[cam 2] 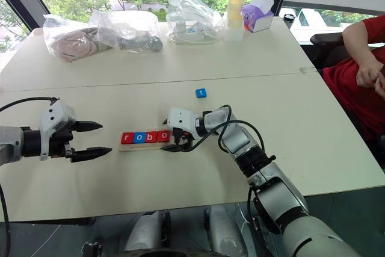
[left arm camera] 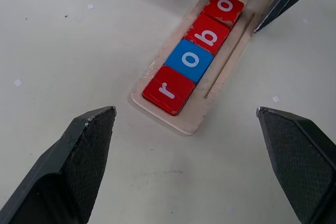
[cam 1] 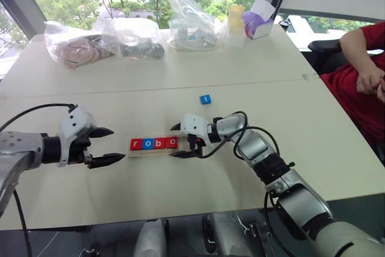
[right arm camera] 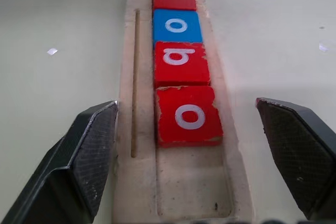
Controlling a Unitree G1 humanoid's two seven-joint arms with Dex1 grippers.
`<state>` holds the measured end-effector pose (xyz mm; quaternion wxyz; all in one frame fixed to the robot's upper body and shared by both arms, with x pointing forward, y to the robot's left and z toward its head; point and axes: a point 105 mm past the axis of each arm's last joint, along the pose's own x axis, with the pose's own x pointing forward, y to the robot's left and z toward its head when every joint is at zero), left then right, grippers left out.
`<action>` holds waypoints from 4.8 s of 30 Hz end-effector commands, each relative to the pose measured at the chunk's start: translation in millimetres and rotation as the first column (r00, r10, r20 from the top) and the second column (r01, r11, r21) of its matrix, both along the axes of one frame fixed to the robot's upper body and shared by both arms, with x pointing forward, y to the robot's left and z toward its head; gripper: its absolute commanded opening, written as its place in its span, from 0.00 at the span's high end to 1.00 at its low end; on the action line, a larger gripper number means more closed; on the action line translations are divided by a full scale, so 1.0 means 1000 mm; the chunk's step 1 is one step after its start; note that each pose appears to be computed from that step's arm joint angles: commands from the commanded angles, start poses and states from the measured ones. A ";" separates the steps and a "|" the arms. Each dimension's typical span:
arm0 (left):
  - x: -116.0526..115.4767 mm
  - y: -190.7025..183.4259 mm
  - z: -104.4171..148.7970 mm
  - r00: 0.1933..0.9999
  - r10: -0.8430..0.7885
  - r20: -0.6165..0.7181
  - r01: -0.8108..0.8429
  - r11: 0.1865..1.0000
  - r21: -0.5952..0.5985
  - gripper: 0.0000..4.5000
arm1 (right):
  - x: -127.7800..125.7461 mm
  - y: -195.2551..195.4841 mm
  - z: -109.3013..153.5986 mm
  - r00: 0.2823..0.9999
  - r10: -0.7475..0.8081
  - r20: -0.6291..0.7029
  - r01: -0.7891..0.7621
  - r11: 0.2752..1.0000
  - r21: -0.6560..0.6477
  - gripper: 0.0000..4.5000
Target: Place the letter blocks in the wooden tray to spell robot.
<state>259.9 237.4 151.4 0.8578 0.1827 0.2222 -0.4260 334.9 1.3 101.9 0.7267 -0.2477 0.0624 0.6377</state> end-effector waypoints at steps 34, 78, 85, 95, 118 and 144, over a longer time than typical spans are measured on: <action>0.055 -0.055 0.043 0.941 0.018 0.337 0.040 0.986 -0.163 0.00 | 0.103 -0.045 -0.007 0.437 -0.883 -0.172 0.897 0.414 0.155 0.55; 0.003 -0.084 0.036 0.933 -0.334 0.133 0.348 0.932 -0.099 0.00 | -0.008 -0.172 0.054 0.883 -0.470 -0.008 0.464 0.869 0.171 0.01; -0.003 -0.070 0.043 0.939 -0.324 0.111 0.332 0.941 -0.059 0.00 | 0.005 -0.192 0.020 0.963 -0.270 0.018 0.271 0.961 -0.061 0.01; -0.007 -0.056 0.038 0.966 -0.243 0.092 0.247 0.968 -0.037 0.00 | 0.032 -0.182 0.000 0.979 -0.201 0.039 0.204 0.971 -0.123 0.01; -0.006 -0.008 0.023 0.992 -0.127 0.013 0.127 0.992 0.009 0.00 | 0.008 -0.056 0.035 0.999 -0.047 -0.010 0.047 0.999 -0.018 0.75; -0.006 -0.020 0.015 0.996 -0.073 0.054 0.075 0.996 -0.040 0.00 | -0.008 -0.015 0.007 0.999 0.039 0.011 -0.038 0.993 -0.116 0.75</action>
